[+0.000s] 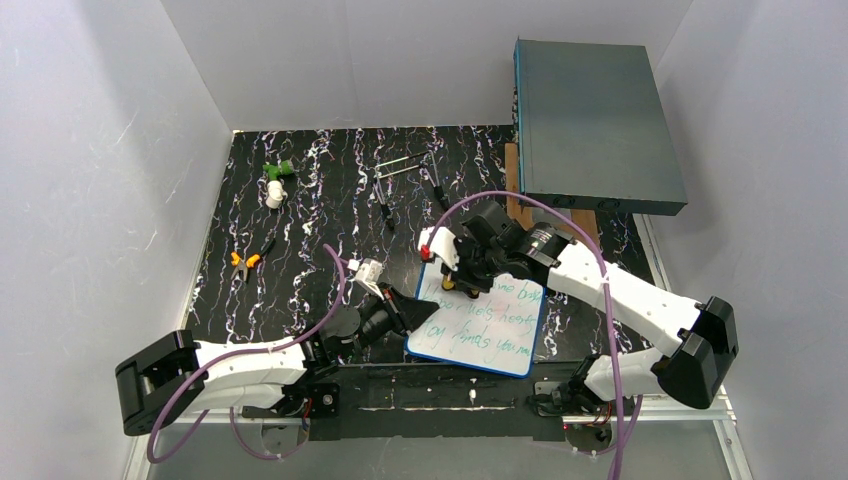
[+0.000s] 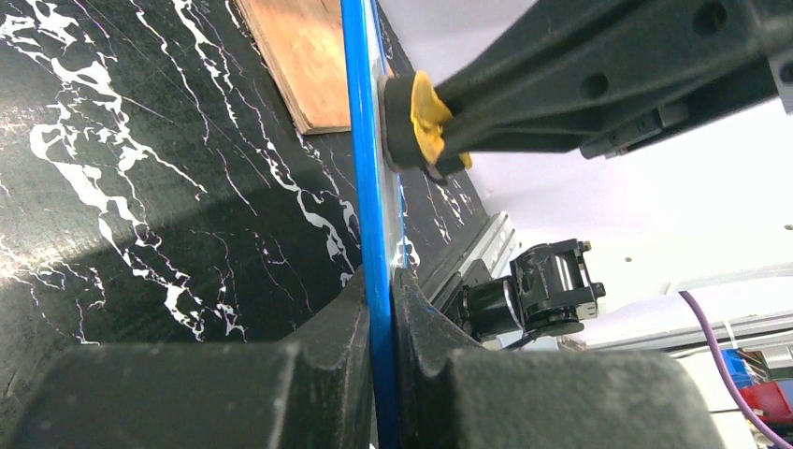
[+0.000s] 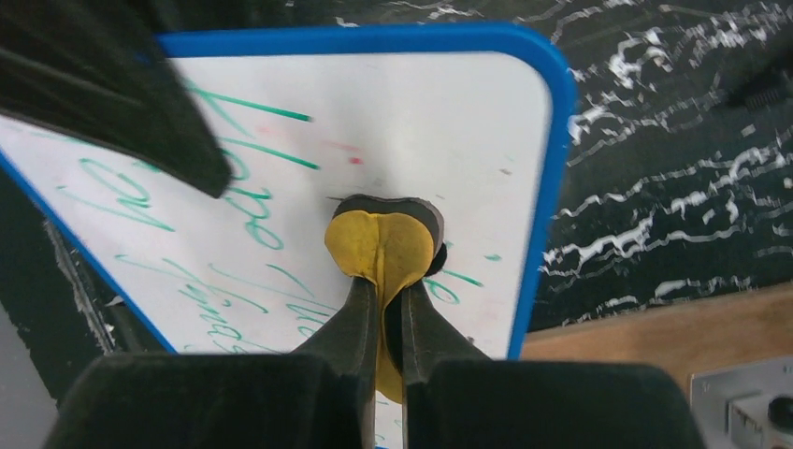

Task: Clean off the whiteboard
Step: Erase the whiteboard at the center of the board.

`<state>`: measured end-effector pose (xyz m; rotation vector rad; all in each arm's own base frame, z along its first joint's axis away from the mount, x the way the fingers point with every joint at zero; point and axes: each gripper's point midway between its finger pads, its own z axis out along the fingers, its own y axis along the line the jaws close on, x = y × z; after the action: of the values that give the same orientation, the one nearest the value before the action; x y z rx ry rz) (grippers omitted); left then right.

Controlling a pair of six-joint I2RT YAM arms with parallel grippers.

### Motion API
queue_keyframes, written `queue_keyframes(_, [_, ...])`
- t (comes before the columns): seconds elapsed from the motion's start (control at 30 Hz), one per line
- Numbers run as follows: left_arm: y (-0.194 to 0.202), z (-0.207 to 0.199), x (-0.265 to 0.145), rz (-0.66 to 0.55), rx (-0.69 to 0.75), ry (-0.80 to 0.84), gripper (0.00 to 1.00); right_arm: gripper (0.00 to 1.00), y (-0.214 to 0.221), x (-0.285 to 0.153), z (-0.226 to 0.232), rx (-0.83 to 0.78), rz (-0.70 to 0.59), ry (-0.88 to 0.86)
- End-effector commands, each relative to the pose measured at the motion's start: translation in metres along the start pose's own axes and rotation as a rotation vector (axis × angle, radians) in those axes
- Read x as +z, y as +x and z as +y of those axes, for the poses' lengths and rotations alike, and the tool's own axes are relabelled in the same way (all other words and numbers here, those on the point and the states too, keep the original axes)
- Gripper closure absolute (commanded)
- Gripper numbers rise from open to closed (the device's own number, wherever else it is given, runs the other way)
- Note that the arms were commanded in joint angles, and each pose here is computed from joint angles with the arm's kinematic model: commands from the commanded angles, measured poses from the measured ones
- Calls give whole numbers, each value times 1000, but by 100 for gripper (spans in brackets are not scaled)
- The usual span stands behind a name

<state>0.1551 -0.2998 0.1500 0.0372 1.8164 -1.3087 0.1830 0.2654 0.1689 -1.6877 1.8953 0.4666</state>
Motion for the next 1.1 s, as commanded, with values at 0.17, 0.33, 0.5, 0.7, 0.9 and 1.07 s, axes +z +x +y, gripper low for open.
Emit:
queue_keyframes(0.17, [-3, 8, 1, -14, 110, -16, 100, 99, 5, -10, -56, 135, -2, 255])
queue_keyframes(0.33, [-5, 7, 0, -19, 108, -15, 100, 99, -1, -2, -2, 31, -15, -35])
queue_keyframes(0.5, [-6, 3, -1, -18, 104, -2, 100, 99, 5, -2, 30, -57, 12, -179])
queue_keyframes(0.7, [-7, 1, -1, -20, 104, 3, 100, 99, 7, -4, -5, 14, 10, 1])
queue_keyframes(0.9, [-5, 3, -3, -13, 108, -4, 100, 99, 3, -10, -42, 88, -9, 181])
queue_keyframes(1.07, [-7, 1, -3, -14, 114, -2, 100, 99, 7, -8, -45, 97, 9, 196])
